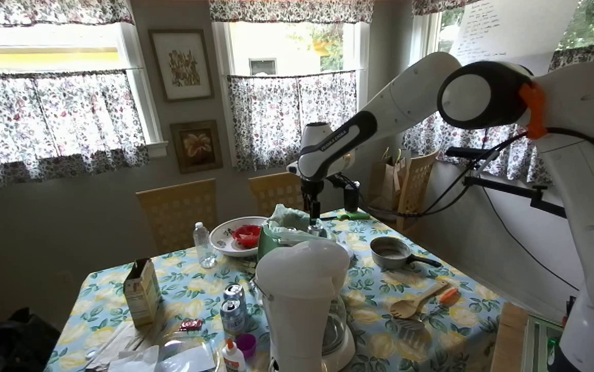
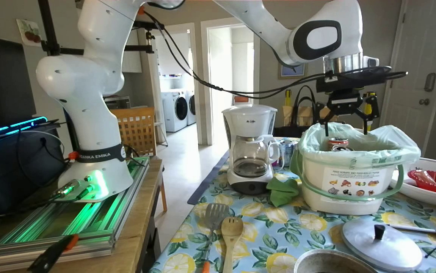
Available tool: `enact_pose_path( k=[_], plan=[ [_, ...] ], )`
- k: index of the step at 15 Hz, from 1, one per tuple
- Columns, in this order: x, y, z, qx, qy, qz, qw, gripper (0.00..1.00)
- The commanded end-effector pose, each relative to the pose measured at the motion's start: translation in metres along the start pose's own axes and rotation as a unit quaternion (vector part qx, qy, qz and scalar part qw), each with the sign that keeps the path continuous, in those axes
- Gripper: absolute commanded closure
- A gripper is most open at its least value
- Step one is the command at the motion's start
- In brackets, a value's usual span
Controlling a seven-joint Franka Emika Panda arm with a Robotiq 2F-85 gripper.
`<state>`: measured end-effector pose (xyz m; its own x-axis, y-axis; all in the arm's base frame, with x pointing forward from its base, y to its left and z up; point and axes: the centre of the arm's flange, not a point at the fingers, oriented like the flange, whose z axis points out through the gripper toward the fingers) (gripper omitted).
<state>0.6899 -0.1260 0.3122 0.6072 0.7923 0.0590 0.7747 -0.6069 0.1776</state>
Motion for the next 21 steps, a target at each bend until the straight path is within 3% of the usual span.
enact_pose_path(
  k=[1,7,14,21],
  plan=[
    [-0.001,0.000,0.014,0.008,-0.015,-0.040,0.9990,0.00],
    [0.009,-0.007,0.025,0.002,-0.031,-0.068,0.9972,0.00],
    [0.007,-0.005,0.034,-0.027,-0.084,-0.089,0.9921,0.00],
    [0.011,-0.009,0.044,-0.019,-0.087,-0.101,0.9909,0.00]
  ],
)
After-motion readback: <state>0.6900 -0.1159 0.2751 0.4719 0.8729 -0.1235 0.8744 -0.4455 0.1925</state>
